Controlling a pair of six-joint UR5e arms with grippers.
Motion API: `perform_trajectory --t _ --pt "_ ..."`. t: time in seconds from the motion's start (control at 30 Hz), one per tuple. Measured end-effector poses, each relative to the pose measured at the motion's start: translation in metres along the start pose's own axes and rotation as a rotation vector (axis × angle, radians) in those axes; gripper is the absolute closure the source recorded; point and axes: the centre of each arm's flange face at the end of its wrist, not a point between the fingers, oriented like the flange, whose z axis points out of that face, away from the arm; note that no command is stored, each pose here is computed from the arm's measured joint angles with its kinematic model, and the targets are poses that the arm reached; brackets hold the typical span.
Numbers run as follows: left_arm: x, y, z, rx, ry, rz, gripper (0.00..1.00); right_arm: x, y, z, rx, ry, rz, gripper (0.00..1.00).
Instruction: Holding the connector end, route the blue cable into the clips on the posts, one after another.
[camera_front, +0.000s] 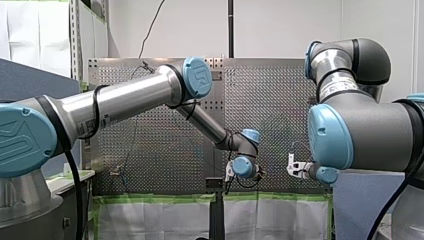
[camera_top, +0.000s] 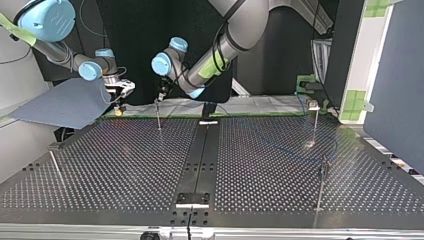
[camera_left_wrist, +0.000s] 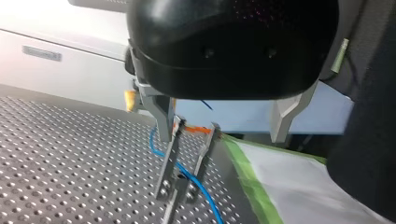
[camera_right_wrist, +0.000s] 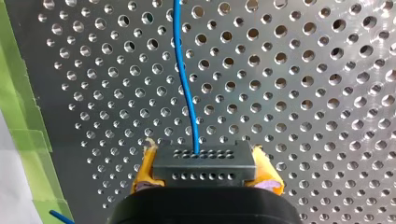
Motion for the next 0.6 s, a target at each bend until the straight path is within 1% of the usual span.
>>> perform_trajectory --t 0.17,0.3,0.4,0.47,0.6 --pt "-0.0042 -0.0046 0.0035 0.016 -0.045 -0.062 0.00 -0.0002 0.0007 -0.0002 -0.001 -0.001 0.005 1.00" --pt "-0.0070 -0.0062 0.0067 0.017 -0.081 -0.113 0.00 -0.0005 -0.0002 -0.0002 0.000 -0.002 0.006 1.00" --pt "-0.0096 -0.0064 0.0087 0.009 -0.107 -0.153 0.00 -0.0010 -0.0005 -0.0007 0.000 -0.007 0.008 1.00" --pt "-0.0100 -0.0059 0.0088 -0.002 -0.113 -0.168 0.00 -0.0014 -0.0009 -0.0009 0.000 -0.010 0.009 1.00" --pt "-0.0050 -0.0047 0.0084 -0.021 -0.106 -0.166 0.00 -0.0016 -0.0010 -0.0011 -0.001 -0.012 0.011 1.00"
